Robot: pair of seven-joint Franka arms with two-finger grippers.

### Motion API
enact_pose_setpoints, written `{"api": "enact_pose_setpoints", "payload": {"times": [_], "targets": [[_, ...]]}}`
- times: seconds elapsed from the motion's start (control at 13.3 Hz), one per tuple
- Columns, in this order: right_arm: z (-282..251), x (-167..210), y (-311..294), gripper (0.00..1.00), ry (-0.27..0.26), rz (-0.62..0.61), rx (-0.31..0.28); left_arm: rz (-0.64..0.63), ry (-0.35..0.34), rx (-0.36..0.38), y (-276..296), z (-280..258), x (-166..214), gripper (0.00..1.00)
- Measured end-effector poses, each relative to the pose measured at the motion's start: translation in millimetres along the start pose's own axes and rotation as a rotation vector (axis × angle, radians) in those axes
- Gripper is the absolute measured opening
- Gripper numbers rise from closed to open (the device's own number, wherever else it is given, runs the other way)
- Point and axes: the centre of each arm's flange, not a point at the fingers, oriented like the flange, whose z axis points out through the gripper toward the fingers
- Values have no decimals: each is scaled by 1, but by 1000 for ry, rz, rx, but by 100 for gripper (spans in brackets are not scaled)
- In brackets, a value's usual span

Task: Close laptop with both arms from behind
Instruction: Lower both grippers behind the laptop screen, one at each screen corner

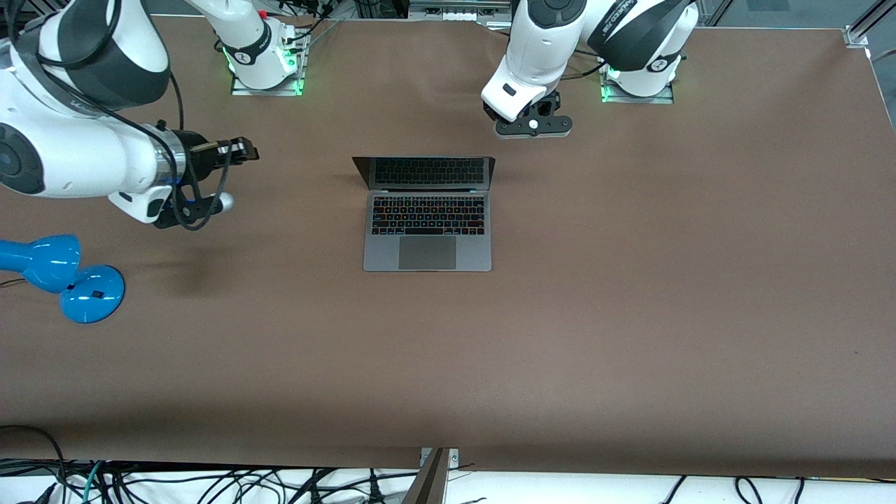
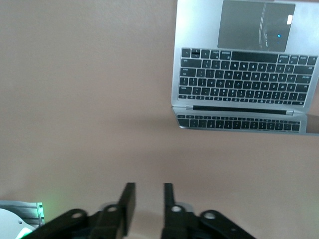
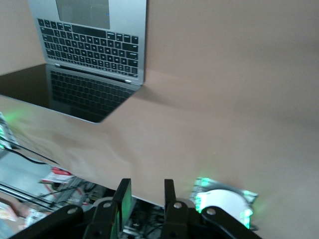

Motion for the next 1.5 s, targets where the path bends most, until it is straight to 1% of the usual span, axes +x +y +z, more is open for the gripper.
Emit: {"api": "enact_pose_setpoints", "payload": {"times": [0.07,0.15,0.22,0.3,0.38,0.45,0.75,0.9,1.12,1.27,1.5], "targets": [[6,1,-12,30,-12,28,3,7,-6,-1,3,4,0,15],[13,3,-24,30,-25,50,0,13,-6,-8,8,8,-1,5],[21,3,-37,23,-37,70,-9,17,-6,-13,11,10,-1,1],[29,4,-50,16,-49,90,-17,18,-8,-16,13,13,-2,1],[39,6,-63,15,-67,108,-16,17,-13,-16,14,15,-1,1],[48,9,-74,10,-87,123,-7,14,-20,-15,15,19,-1,1],[79,24,-88,7,-150,132,-14,-20,-48,-23,24,38,4,1],[96,32,-93,4,-183,138,-16,-38,-59,-36,29,49,8,1],[123,40,-113,1,-234,174,-9,-43,-77,-42,35,63,11,1],[138,44,-124,1,-242,183,-17,-45,-84,-46,35,68,14,1],[156,53,-128,1,-271,186,-11,-50,-85,-64,37,76,20,1]]}}
